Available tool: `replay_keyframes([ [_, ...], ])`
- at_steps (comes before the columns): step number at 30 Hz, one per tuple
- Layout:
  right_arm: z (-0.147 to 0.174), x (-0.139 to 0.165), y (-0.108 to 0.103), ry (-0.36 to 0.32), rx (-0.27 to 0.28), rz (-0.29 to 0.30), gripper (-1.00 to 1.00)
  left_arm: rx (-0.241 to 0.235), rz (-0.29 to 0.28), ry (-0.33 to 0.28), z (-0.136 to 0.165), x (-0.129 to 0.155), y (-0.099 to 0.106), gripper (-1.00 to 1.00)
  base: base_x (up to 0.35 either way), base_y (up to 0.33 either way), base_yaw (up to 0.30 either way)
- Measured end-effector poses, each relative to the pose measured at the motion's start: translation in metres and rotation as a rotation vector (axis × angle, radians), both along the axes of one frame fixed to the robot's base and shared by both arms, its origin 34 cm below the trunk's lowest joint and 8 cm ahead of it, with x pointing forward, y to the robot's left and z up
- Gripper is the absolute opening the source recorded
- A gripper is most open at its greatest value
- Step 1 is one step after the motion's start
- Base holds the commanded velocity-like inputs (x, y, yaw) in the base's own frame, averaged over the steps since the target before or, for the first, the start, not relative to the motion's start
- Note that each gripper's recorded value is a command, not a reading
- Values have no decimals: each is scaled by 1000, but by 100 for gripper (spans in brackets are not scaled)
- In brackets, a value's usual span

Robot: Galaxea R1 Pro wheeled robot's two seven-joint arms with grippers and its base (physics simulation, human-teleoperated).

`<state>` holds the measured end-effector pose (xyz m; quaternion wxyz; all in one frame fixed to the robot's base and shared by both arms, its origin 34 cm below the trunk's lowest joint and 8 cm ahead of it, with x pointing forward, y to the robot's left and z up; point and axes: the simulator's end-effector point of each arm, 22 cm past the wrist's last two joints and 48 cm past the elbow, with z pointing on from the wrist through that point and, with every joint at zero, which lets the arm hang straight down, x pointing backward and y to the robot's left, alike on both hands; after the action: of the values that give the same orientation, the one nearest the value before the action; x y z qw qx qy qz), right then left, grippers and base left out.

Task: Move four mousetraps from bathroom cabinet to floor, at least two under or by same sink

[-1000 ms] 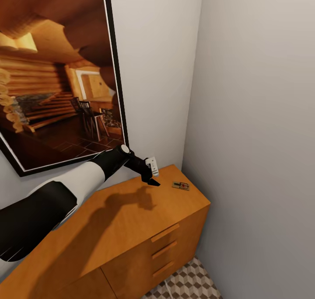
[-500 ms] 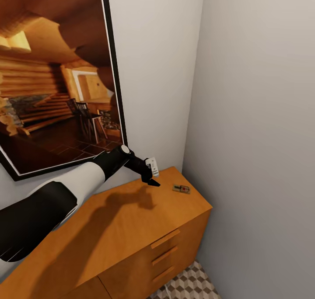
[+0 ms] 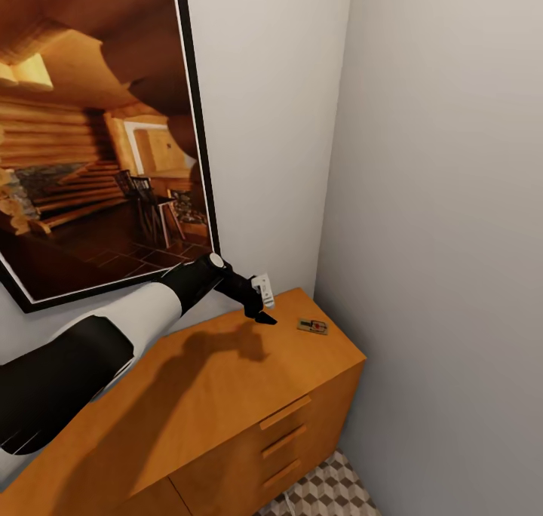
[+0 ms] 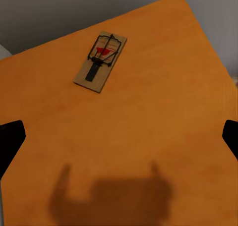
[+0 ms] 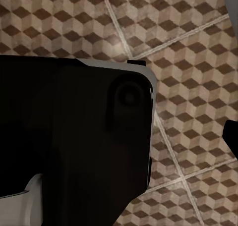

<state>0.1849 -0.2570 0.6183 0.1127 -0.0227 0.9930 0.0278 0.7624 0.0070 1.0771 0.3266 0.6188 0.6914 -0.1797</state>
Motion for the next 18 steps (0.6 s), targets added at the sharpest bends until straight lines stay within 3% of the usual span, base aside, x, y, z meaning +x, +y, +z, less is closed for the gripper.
replay_keyframes([
  [5,0,0,0,0,0,-2,100,-9,-23,10,-5,-8,-10,100,0,0,0],
  [10,0,0,0,0,0,-2,100,-48,-112,-5,-13,-26,-27,100,0,0,0],
  [18,0,0,0,0,1,-3,100,-56,-151,21,-22,-40,-30,100,0,0,0],
])
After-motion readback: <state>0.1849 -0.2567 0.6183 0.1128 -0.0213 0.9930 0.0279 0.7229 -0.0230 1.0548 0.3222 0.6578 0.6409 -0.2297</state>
